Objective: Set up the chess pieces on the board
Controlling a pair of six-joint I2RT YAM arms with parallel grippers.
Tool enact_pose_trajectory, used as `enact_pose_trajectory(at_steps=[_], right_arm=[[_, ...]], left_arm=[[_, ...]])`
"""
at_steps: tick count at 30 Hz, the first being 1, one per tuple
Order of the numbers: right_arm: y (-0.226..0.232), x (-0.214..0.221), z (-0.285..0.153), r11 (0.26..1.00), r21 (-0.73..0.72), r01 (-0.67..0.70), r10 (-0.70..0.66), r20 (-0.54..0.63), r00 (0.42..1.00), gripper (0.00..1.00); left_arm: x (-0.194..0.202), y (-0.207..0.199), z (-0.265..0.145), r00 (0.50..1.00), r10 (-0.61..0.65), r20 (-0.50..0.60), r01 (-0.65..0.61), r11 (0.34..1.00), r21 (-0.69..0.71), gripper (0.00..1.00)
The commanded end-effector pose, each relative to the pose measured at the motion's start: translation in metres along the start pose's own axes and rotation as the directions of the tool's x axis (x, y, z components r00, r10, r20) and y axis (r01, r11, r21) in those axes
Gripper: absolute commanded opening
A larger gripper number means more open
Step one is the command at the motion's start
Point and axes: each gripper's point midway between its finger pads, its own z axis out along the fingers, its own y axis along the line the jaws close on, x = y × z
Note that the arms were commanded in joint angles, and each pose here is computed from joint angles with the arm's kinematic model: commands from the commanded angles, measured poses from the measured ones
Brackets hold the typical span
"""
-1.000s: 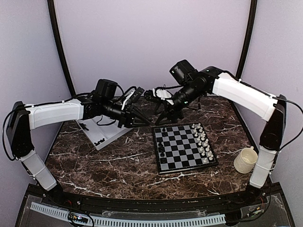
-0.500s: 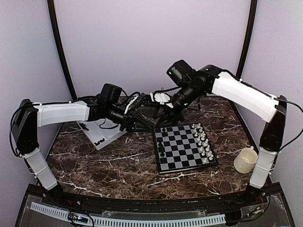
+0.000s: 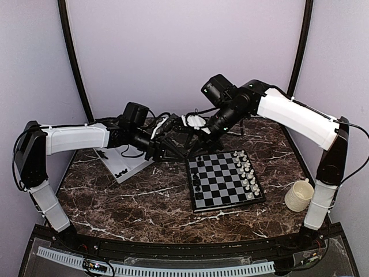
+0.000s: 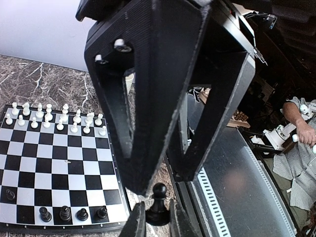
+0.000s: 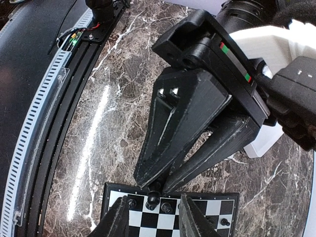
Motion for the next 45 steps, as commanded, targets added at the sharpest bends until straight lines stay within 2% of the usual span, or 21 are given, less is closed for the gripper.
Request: enact_pose_trajectory(at_steps=[1, 20, 23, 28, 32, 35, 39, 40, 42, 45], right_arm=[[0.008, -0.013, -0.001, 1.000, -0.025, 0.010, -0.009, 0.045, 0.999, 0.35], [0.013, -0.010, 0.009, 0.999, -0.047, -0.005, 0.007, 0.038, 0.999, 0.24], [0.013, -0.010, 0.009, 0.999, -0.047, -0.007, 0.009, 0.039, 0.999, 0.20], [0.014, -0.010, 0.010, 0.999, -0.053, -0.010, 0.012, 0.044, 0.999, 0.03], [0.013, -0.007, 0.009, 0.999, -0.042, -0.017, 0.018, 0.029, 0.999, 0.00], [0.008, 0.009, 0.009, 1.000, 0.004, -0.022, 0.022, -0.046, 0.999, 0.00], [0.003, 0.043, 0.011, 0.997, 0.067, -0.024, 0.037, -0.189, 0.981, 0.00], [0.003, 0.051, 0.012, 0.997, 0.074, -0.029, 0.045, -0.221, 0.974, 0.00], [0.003, 0.067, 0.014, 0.996, 0.080, -0.042, 0.062, -0.277, 0.959, 0.00], [-0.002, 0.089, 0.019, 0.994, 0.098, -0.056, 0.087, -0.349, 0.933, 0.00]], left_arm=[[-0.007, -0.011, 0.001, 1.000, 0.015, 0.011, -0.016, 0.999, 0.046, 0.06], [-0.013, -0.021, -0.002, 0.999, 0.040, 0.029, -0.042, 0.996, 0.073, 0.06], [-0.013, -0.021, -0.002, 0.999, 0.044, 0.030, -0.046, 0.996, 0.072, 0.06], [-0.013, -0.018, -0.002, 0.999, 0.041, 0.028, -0.042, 0.998, 0.051, 0.07], [-0.013, -0.011, -0.003, 0.998, 0.051, 0.021, -0.051, 0.999, -0.010, 0.20], [-0.012, -0.005, -0.008, 0.996, 0.089, -0.007, -0.089, 0.990, -0.105, 0.32], [-0.012, 0.017, -0.029, 0.982, 0.161, -0.099, -0.186, 0.917, -0.353, 0.38], [-0.016, 0.031, -0.043, 0.977, 0.169, -0.133, -0.212, 0.858, -0.467, 0.38], [-0.020, 0.050, -0.068, 0.976, 0.164, -0.146, -0.219, 0.761, -0.610, 0.39], [-0.035, 0.076, -0.114, 0.984, 0.147, -0.098, -0.166, 0.587, -0.793, 0.46]])
